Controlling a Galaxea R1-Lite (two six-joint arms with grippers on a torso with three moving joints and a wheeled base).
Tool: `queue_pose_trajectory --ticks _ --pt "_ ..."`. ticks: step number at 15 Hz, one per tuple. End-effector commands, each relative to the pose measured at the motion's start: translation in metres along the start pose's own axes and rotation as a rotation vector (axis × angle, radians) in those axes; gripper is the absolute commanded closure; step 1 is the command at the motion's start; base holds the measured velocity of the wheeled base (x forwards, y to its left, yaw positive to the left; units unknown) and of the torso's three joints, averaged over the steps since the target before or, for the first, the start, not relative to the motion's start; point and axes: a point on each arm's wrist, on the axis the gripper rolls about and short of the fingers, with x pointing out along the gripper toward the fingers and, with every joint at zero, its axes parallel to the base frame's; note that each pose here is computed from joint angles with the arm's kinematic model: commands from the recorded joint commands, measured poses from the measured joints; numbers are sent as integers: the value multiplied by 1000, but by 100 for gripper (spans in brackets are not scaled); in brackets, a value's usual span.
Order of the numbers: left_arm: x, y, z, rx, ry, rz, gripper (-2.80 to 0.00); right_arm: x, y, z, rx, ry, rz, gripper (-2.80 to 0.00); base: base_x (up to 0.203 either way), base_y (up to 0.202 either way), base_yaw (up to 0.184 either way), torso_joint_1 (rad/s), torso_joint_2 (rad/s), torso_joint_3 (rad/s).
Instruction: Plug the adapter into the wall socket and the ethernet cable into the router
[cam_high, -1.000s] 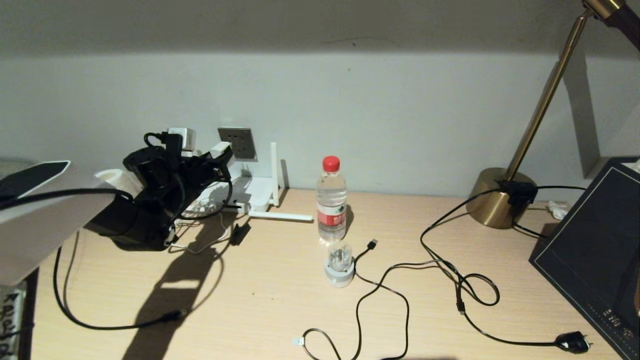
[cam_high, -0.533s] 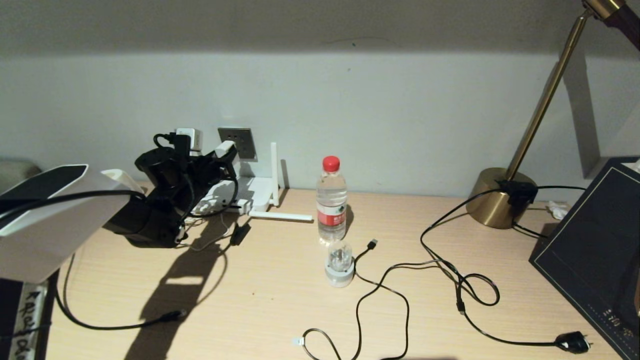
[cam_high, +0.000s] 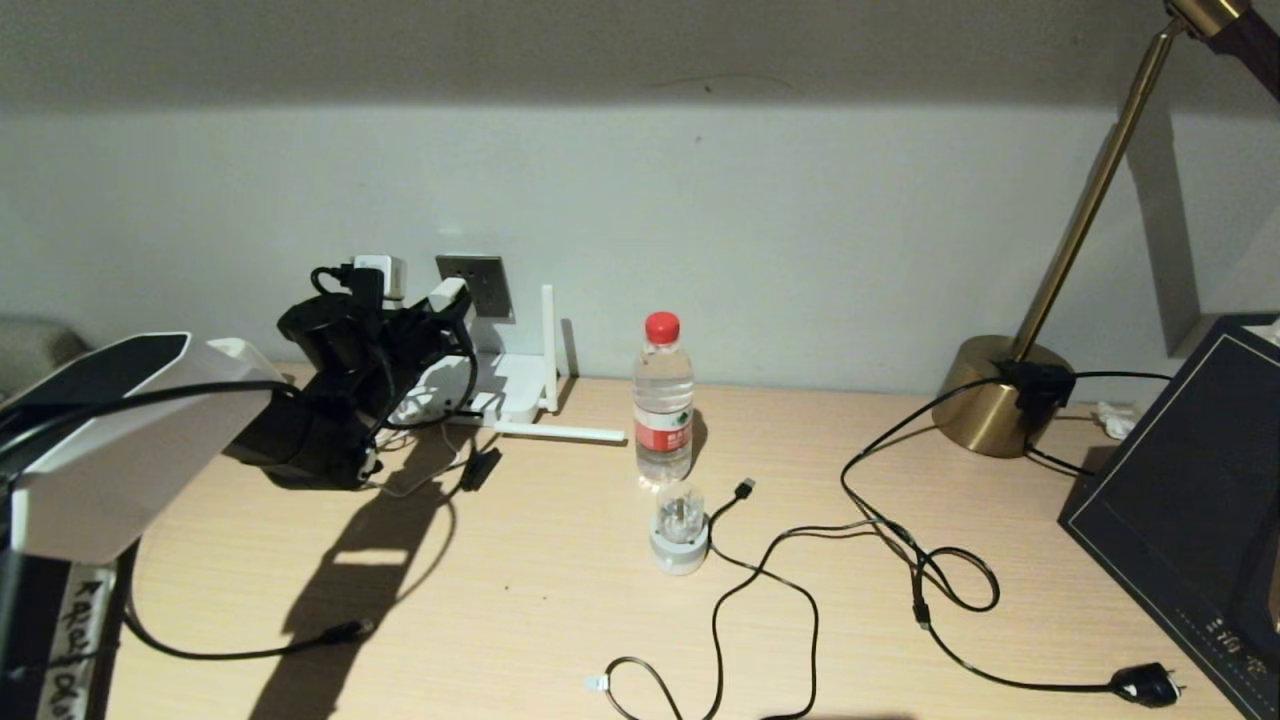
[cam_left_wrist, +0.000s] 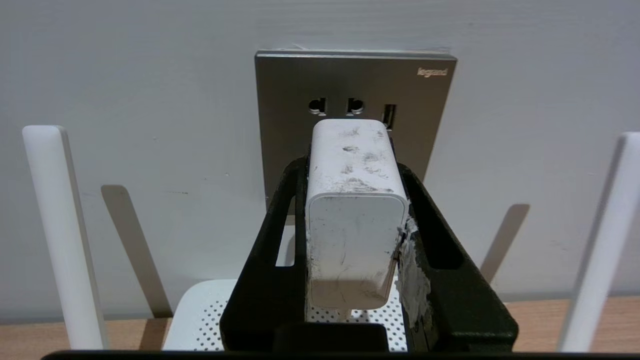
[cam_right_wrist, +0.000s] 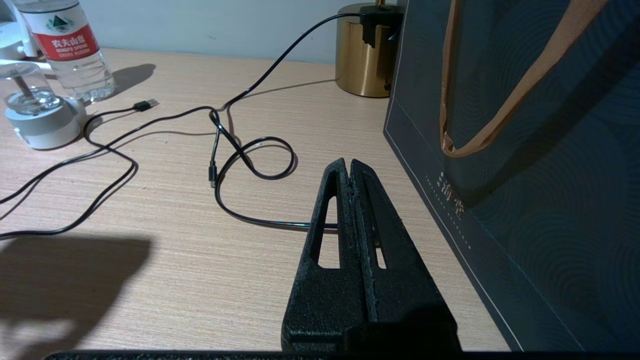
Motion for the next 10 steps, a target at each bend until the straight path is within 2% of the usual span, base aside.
queue_pose_trajectory --ticks 1,8,10 --pt "3 2 -2 3 -14 3 0 2 0 -10 0 36 2 0 0 0 0 0 0 0" --pt "13 5 -12 5 -26 4 0 2 0 -10 -2 36 2 0 0 0 0 0 0 0" --pt "18 4 -10 8 -51 1 0 2 0 -10 0 36 2 0 0 0 0 0 0 0"
